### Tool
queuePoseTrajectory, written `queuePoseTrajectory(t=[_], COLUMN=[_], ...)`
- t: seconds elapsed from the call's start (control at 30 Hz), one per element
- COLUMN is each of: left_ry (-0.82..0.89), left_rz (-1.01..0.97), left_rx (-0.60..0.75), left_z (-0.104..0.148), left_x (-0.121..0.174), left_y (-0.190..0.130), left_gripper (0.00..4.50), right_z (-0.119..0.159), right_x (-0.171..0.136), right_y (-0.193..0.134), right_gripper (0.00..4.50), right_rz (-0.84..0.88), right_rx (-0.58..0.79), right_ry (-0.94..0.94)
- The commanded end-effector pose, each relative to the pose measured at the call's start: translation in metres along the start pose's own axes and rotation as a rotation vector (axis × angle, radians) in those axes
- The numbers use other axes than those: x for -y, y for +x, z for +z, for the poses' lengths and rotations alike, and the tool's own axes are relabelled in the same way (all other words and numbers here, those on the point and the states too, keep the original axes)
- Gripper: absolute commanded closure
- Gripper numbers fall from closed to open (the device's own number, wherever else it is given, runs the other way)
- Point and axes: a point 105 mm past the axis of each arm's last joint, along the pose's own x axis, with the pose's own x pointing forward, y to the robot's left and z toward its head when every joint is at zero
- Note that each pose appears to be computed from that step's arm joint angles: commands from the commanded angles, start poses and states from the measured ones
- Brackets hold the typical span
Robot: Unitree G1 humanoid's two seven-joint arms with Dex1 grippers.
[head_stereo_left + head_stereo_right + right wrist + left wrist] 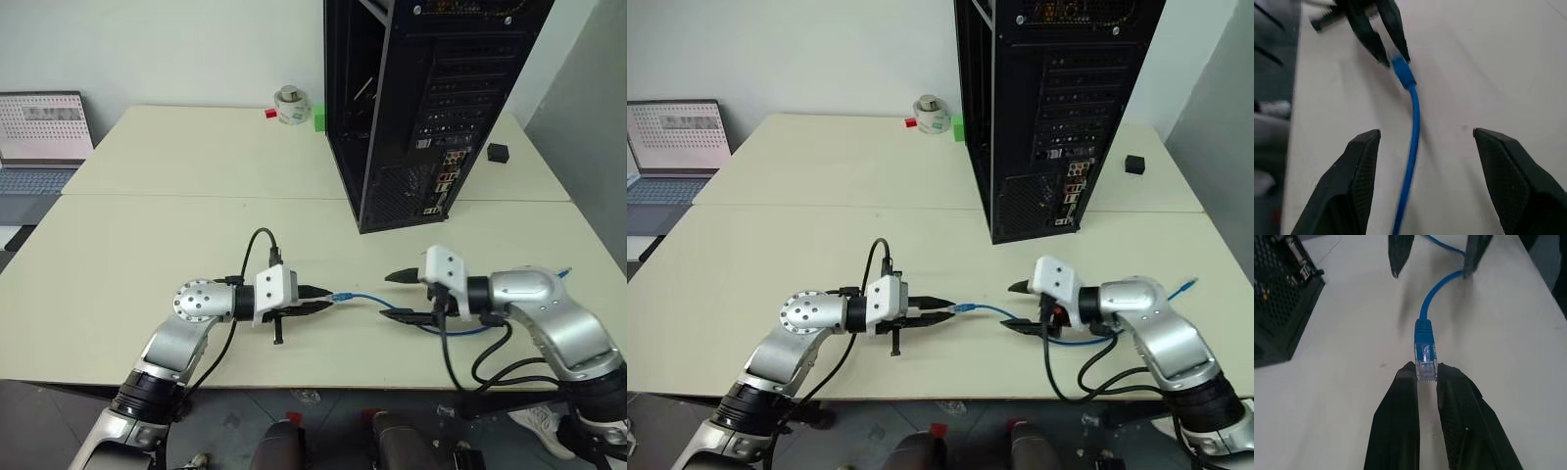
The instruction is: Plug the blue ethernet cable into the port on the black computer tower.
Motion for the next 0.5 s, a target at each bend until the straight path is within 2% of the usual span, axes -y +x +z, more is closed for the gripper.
queuePoseTrajectory(t=[0.03,0.23,0.5], left_ry=[0.434,0.627,0.706], left_rz=[-0.012,0.114,0.195], left_rx=[0.007,0.073,0.105], left_z=[0.008,0.016,0.02], left_x=[0.001,-0.012,-0.017], left_y=[0.002,0.001,0.002], left_gripper=[4.23,4.23,4.23], right_z=[0.02,0.025,0.022], right_x=[-0.003,-0.006,-0.01], right_y=[0.001,0.014,0.03], right_gripper=[1.34,1.34,1.34], right_rz=[0.012,0.016,0.011], right_rx=[0.126,0.194,0.226], right_ry=[0.142,0.273,0.345])
